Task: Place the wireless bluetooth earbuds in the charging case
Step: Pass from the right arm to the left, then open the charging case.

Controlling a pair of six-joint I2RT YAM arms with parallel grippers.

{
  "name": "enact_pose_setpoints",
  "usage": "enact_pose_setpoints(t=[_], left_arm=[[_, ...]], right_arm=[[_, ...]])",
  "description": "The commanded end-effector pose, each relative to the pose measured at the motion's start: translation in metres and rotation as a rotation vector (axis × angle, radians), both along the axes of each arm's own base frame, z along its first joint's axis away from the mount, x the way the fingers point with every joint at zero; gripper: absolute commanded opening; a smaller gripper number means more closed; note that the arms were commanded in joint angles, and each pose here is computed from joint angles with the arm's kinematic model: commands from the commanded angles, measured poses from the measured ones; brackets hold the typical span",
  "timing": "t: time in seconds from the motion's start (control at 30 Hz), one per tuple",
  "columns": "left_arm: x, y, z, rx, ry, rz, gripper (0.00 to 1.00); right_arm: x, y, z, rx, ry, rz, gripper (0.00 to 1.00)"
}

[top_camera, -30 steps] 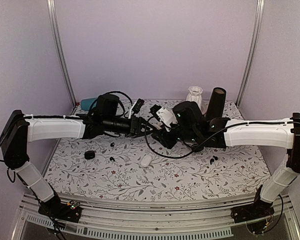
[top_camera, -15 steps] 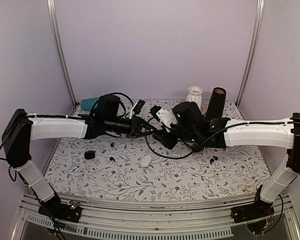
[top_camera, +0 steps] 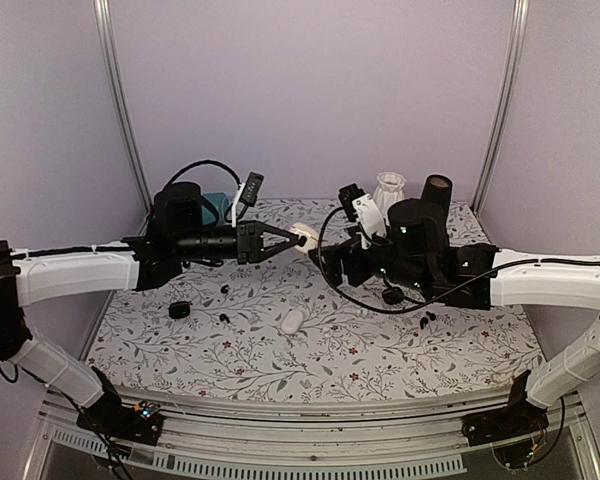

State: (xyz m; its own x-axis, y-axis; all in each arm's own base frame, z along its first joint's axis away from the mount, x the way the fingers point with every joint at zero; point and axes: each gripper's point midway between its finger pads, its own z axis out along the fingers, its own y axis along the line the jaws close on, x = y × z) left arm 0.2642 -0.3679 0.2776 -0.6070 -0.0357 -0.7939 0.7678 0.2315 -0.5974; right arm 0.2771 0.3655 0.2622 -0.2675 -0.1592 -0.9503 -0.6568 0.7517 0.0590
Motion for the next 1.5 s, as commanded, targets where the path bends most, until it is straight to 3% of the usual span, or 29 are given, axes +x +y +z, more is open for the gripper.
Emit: enact_pose_setpoints(t=[0.0, 0.27, 0.47, 0.73, 1.13, 1.47], left_arm=[[-0.011, 0.009, 0.001, 0.018, -0.135, 0.032, 0.0], [-0.009, 0.021, 0.02, 0.024, -0.233, 0.177, 0.0], [-0.028, 0.011, 0.047, -0.07, -0.313, 0.072, 0.0], [-0.046, 0.003, 0.076, -0.207, -0.413, -0.042, 0.0], [-0.046, -0.011, 0.081, -0.269, -0.357, -0.109, 0.0], [-0.046, -0.017, 0.087, -0.282, -0.366, -0.155, 0.0]], right_arm=[[-0.003, -0.007, 0.041, 0.226, 0.017, -0.015, 0.99], [-0.034, -0.003, 0.069, 0.343, 0.018, 0.152, 0.99], [-0.044, -0.008, 0.083, 0.396, 0.059, 0.262, 0.99], [-0.044, -0.015, 0.085, 0.437, 0.11, 0.279, 1.0], [-0.044, 0.001, 0.074, 0.408, 0.104, 0.342, 0.97], [-0.011, -0.004, 0.081, 0.404, 0.075, 0.31, 0.97]])
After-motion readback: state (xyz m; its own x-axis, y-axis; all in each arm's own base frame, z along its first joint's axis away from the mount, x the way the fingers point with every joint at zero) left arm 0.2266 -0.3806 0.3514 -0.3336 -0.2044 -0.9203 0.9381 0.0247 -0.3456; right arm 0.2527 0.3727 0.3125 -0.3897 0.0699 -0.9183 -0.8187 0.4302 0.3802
